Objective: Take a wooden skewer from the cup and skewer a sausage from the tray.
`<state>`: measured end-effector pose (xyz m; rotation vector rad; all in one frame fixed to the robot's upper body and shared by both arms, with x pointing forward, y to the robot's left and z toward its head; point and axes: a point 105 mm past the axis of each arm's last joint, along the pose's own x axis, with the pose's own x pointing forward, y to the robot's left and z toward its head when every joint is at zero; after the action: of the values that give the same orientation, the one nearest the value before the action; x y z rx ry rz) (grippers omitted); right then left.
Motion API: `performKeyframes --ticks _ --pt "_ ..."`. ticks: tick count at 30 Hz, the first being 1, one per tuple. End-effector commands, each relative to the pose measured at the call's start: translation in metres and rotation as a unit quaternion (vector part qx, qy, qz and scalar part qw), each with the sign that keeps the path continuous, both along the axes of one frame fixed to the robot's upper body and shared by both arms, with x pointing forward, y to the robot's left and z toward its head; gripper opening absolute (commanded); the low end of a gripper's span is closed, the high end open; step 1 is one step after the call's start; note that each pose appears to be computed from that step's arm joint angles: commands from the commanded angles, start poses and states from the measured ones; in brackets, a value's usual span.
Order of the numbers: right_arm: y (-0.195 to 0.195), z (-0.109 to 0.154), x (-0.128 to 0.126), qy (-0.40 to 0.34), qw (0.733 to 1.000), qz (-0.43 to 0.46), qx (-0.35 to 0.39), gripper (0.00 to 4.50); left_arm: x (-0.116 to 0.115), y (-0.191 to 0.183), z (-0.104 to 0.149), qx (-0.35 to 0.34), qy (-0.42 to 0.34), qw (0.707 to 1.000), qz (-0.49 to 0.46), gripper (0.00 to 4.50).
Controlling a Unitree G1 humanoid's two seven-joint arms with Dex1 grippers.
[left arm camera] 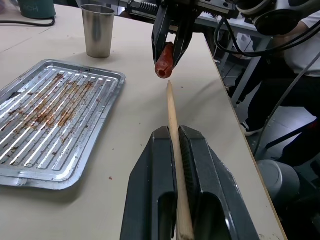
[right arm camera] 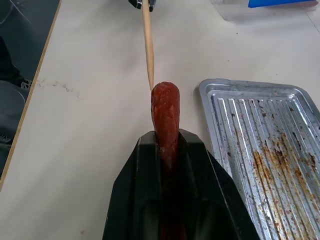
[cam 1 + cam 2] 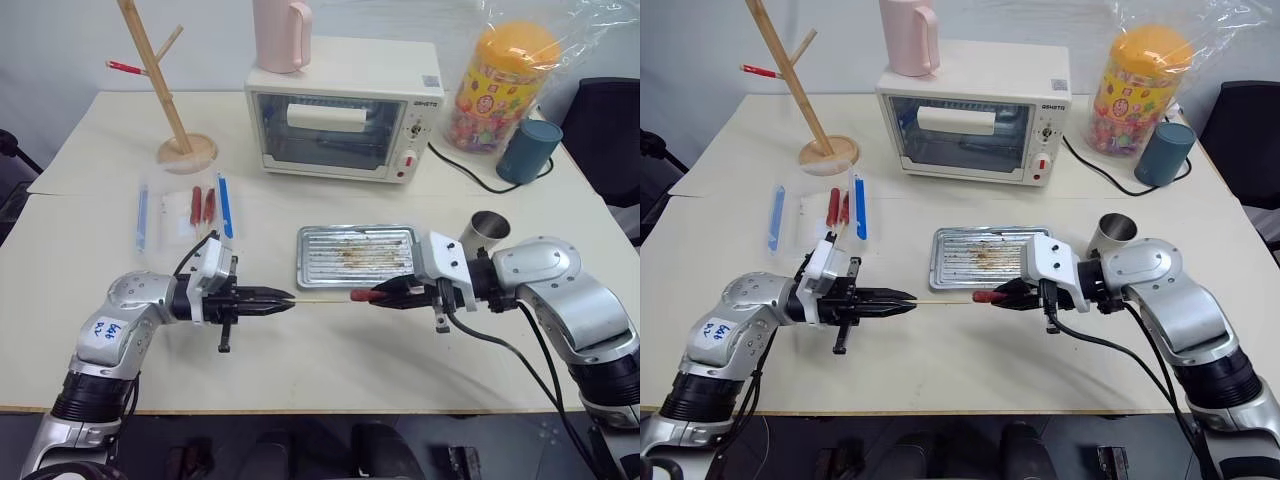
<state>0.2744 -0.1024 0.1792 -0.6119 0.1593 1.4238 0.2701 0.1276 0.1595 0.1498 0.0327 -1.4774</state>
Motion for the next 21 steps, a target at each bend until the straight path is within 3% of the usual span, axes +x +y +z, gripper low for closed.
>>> performKeyframes --ticks 1,21 --pt "0.008 0.008 -0.005 -0.017 1.000 0.021 0.006 0.42 0.001 -0.004 0.008 -0.003 -0.023 1.000 -0.005 0.00" --pt "-0.006 0.000 -0.007 -0.003 1.000 0.010 -0.006 0.42 0.005 -0.001 0.011 -0.008 -0.023 1.000 0.003 0.00"
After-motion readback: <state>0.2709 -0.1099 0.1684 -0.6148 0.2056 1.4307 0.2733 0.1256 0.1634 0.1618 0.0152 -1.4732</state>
